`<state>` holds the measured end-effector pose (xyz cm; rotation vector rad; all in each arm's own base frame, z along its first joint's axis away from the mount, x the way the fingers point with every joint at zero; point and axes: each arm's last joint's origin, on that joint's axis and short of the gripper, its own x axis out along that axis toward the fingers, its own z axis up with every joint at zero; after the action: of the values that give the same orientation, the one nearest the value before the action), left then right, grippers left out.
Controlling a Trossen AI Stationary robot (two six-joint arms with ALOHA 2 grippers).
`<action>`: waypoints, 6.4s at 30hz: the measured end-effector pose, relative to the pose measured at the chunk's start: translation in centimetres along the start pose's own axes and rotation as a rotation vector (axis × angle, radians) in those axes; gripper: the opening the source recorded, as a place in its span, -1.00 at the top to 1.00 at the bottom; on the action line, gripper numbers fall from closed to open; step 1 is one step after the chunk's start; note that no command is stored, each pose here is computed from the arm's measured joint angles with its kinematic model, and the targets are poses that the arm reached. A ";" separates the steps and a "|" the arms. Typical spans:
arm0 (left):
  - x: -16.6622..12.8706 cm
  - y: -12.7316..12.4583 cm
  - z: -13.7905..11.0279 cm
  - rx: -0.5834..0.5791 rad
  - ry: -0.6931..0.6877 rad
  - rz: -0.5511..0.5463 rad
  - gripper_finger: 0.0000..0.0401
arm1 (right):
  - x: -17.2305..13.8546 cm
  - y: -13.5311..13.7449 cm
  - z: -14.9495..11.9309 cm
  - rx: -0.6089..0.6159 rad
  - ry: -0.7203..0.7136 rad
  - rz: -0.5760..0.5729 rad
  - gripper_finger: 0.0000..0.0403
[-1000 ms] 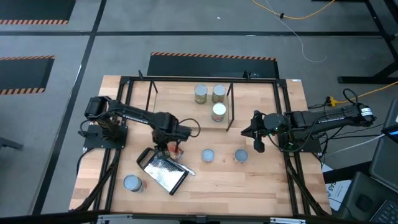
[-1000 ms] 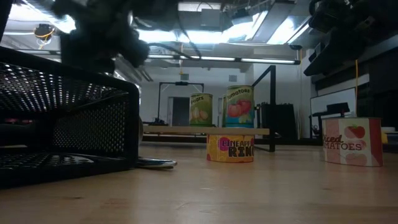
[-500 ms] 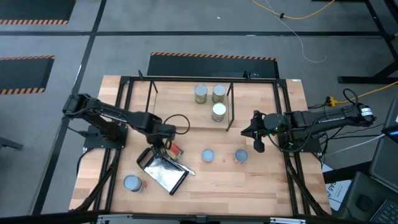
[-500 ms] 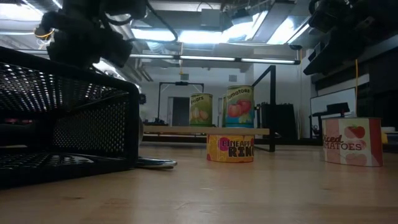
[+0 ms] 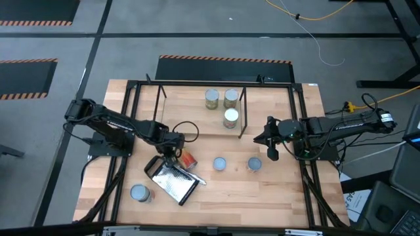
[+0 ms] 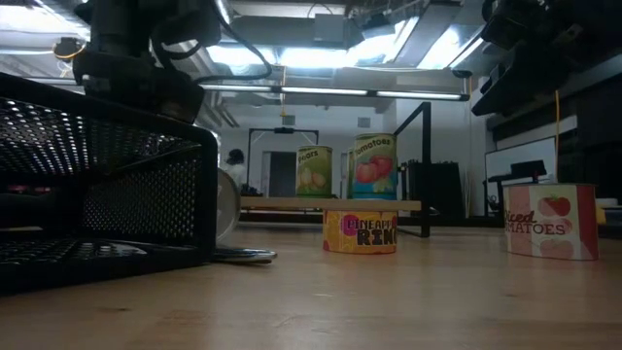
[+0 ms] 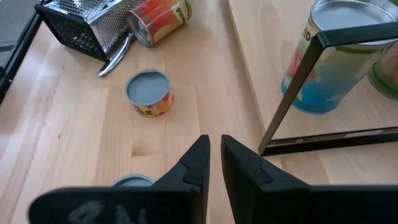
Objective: Pick and place cans onto a shelf
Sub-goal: Put the canned pineapple on the shelf
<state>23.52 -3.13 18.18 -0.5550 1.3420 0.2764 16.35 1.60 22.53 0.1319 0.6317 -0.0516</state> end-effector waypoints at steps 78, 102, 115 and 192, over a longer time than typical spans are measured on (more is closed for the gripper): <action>-0.6 -0.1 2.1 -0.080 -0.156 -0.120 0.41 | 0.0 0.0 -0.1 -0.005 0.007 -0.002 0.77; -0.5 -0.2 1.8 -0.145 -0.075 -0.180 0.66 | 0.0 0.0 -0.1 -0.005 0.007 -0.002 0.77; -0.4 -0.1 1.9 -0.149 -0.109 -0.145 0.95 | 0.0 0.0 -0.1 -0.007 0.007 -0.002 0.77; 1.5 -0.9 4.8 -0.089 -0.364 -0.103 0.28 | 10.0 3.6 0.9 -0.007 -0.140 0.164 0.77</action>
<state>28.34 -1.55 17.48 -0.6142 0.9496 0.3362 25.23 4.92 17.74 0.1713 0.4793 0.0989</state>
